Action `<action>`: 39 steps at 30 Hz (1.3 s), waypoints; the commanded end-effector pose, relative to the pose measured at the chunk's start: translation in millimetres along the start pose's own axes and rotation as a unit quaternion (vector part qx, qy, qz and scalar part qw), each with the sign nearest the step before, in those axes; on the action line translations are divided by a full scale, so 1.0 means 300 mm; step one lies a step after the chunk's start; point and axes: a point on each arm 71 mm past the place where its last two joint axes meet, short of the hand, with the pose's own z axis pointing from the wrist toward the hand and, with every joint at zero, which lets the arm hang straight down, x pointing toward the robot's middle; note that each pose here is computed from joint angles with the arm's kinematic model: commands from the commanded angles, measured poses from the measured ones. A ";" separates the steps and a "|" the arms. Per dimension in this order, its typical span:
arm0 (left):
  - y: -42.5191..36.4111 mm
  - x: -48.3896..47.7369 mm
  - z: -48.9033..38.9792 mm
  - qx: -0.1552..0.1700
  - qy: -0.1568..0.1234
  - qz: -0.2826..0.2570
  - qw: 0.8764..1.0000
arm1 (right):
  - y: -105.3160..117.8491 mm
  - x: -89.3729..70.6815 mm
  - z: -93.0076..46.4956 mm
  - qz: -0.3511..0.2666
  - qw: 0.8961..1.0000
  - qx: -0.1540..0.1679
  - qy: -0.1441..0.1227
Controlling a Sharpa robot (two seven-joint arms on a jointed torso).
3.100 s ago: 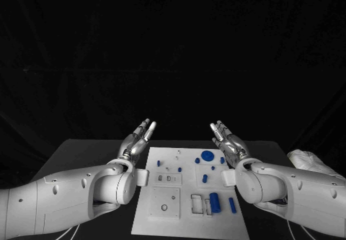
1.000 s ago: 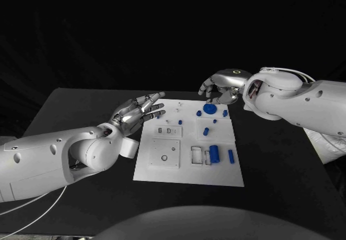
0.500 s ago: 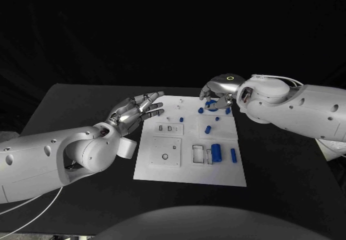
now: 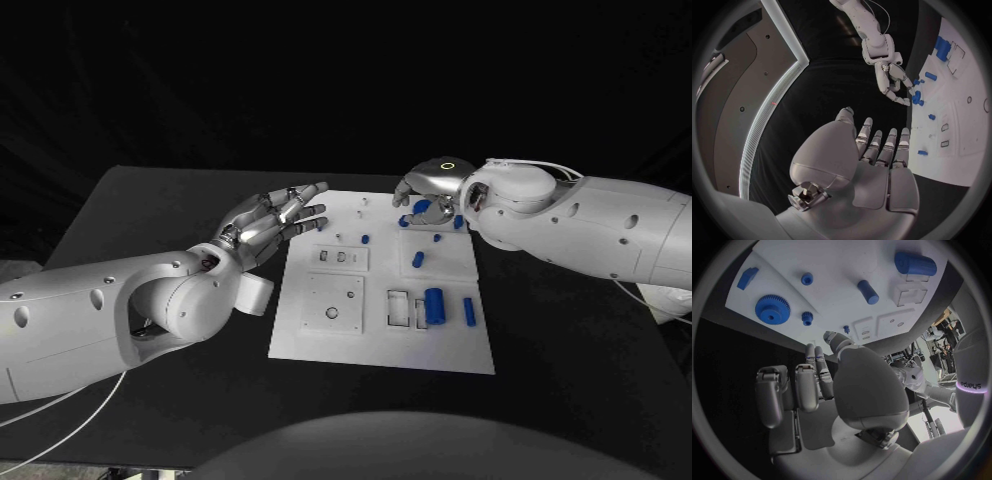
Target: Assemble the parts on the task board
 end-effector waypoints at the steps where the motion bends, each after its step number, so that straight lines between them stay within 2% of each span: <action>1: -0.007 0.002 0.003 0.009 0.003 0.004 1.000 | -0.001 0.016 0.008 -0.010 1.000 0.000 0.024; 8: -0.006 -0.002 0.005 0.007 0.002 0.004 1.000 | -0.013 0.034 0.026 -0.011 0.999 0.009 0.031; 21: -0.003 -0.013 0.012 0.004 -0.004 0.008 1.000 | -0.042 0.047 0.040 -0.012 1.000 0.017 0.002; 39: 0.001 -0.023 0.021 0.001 -0.008 0.014 1.000 | -0.062 0.071 0.043 -0.005 1.000 0.023 0.004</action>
